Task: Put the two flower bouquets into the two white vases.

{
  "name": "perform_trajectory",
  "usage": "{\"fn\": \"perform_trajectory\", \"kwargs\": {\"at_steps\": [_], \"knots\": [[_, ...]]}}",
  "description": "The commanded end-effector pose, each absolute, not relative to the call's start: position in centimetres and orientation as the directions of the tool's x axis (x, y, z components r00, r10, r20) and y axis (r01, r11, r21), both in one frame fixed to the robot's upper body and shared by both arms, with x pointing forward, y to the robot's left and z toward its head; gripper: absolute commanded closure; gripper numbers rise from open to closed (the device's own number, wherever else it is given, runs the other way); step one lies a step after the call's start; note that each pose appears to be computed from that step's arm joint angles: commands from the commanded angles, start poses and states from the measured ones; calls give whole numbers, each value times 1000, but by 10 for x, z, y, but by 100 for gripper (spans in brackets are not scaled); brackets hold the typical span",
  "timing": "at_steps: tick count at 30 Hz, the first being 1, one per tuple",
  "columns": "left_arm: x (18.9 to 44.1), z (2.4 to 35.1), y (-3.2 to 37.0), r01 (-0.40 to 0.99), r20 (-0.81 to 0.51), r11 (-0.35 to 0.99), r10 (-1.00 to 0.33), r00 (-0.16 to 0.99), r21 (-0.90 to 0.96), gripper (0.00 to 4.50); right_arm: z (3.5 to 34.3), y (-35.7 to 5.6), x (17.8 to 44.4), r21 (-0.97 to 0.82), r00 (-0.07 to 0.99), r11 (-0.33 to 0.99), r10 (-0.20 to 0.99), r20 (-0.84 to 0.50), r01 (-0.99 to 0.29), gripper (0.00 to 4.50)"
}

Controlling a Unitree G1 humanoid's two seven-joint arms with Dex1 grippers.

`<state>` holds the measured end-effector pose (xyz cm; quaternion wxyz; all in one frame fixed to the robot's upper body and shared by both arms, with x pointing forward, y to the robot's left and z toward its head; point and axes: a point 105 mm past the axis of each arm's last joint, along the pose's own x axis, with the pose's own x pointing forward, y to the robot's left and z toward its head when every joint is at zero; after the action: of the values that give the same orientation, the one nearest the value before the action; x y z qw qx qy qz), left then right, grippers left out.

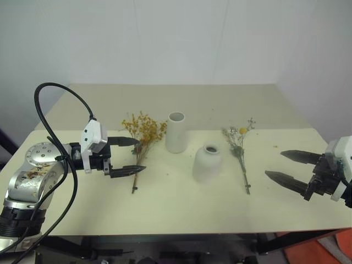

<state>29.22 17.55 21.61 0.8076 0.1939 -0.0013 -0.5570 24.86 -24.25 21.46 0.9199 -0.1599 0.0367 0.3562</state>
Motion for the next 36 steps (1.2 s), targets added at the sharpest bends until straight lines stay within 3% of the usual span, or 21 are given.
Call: {"fn": "perform_trajectory", "kwargs": {"at_steps": [1, 15, 23, 27, 36], "knots": [[289, 226, 175, 884, -198, 302, -900, 387, 356, 1, 223, -240, 248, -277, 738, 688, 657, -153, -670, 1], [293, 242, 164, 864, -167, 278, -912, 374, 419, 1, 221, -239, 268, -322, 783, 717, 598, -174, -619, 1], [319, 254, 119, 899, -140, 205, -951, 277, 387, 1, 202, -237, 309, -237, 873, 865, 353, -336, -442, 1], [327, 261, 90, 910, -170, 108, -967, 190, 401, 1, 189, -236, 323, -155, 807, 906, 261, -529, -394, 1], [337, 280, 45, 930, -207, -6, -975, 75, 367, 1, 174, -230, 347, -50, 689, 948, 191, -699, -314, 1]]}}
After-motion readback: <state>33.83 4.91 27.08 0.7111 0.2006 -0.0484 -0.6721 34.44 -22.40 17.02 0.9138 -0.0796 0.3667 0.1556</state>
